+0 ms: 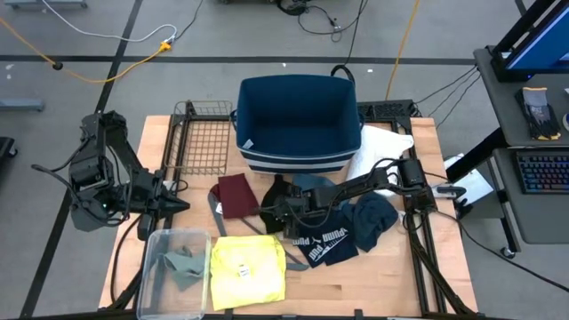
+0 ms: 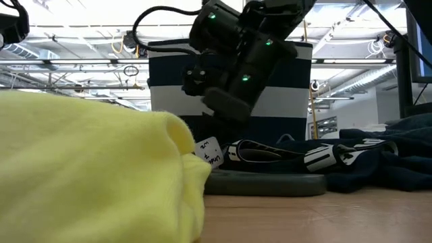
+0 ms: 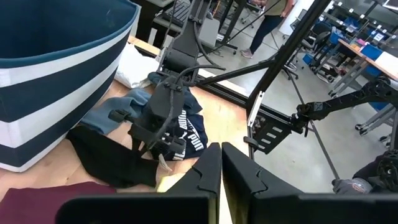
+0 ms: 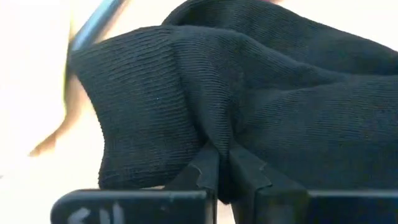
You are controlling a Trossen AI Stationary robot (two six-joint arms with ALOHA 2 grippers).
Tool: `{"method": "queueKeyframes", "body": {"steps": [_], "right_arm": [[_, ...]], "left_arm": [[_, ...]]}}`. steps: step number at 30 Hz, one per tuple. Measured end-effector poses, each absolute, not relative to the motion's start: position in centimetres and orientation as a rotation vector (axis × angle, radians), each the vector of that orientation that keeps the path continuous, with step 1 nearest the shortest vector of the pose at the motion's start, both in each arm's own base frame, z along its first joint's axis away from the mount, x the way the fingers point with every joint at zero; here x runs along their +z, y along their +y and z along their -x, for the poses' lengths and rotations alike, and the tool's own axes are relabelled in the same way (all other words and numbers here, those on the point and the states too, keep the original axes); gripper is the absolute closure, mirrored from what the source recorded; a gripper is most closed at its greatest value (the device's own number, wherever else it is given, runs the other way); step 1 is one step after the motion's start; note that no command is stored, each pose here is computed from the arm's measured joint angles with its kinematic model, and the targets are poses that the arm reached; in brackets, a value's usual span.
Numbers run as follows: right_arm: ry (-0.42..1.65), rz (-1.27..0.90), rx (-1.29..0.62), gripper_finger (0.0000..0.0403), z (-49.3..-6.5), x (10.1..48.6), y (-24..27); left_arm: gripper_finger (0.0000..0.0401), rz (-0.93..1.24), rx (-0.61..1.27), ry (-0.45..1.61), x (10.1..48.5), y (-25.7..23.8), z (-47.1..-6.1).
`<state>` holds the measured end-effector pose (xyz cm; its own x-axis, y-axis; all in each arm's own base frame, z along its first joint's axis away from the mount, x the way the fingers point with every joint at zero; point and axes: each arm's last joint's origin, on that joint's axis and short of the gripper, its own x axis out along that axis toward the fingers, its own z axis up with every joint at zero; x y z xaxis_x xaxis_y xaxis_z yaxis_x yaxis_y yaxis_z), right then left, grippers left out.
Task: Pick & Place Cloths
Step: Put the black sock into the transparent bin
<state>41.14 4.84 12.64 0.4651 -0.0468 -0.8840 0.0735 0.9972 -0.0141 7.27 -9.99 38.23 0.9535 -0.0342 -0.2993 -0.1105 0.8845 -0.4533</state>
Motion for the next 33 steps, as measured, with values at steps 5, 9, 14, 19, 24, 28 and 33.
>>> {"method": "queueKeyframes", "body": {"steps": [5, 9, 14, 19, 24, 28, 33], "right_arm": [[1.023, -0.023, -0.038, 0.0399, -40.4, 15.8, 5.8], [0.887, -0.034, -0.004, 0.0400, -39.6, 20.4, 6.7], [0.696, -0.052, 0.039, 0.0401, -38.2, 25.7, 7.6], [0.480, -0.091, 0.062, 0.0402, -37.0, 30.5, 7.6], [0.277, -0.124, 0.082, 0.0402, -36.3, 33.8, 7.5], [0.166, -0.144, 0.101, 0.0402, -36.5, 34.9, 7.6], [0.083, -0.157, 0.139, 0.0402, -36.8, 35.5, 8.0]], "left_arm": [[0.0373, 0.506, 0.045, 0.307, 38.2, -10.0, -7.3], [0.0373, 0.500, 0.050, 0.307, 38.1, -10.2, -7.4], [0.0372, 0.484, 0.086, 0.305, 37.9, -10.4, -7.9], [0.0368, 0.466, 0.131, 0.317, 37.6, -10.8, -8.8], [0.0338, 0.461, 0.173, 0.330, 37.2, -11.2, -9.9], [0.0301, 0.460, 0.198, 0.317, 37.1, -11.7, -10.8], [0.0244, 0.422, 0.210, 0.276, 37.4, -12.2, -12.3]]}}
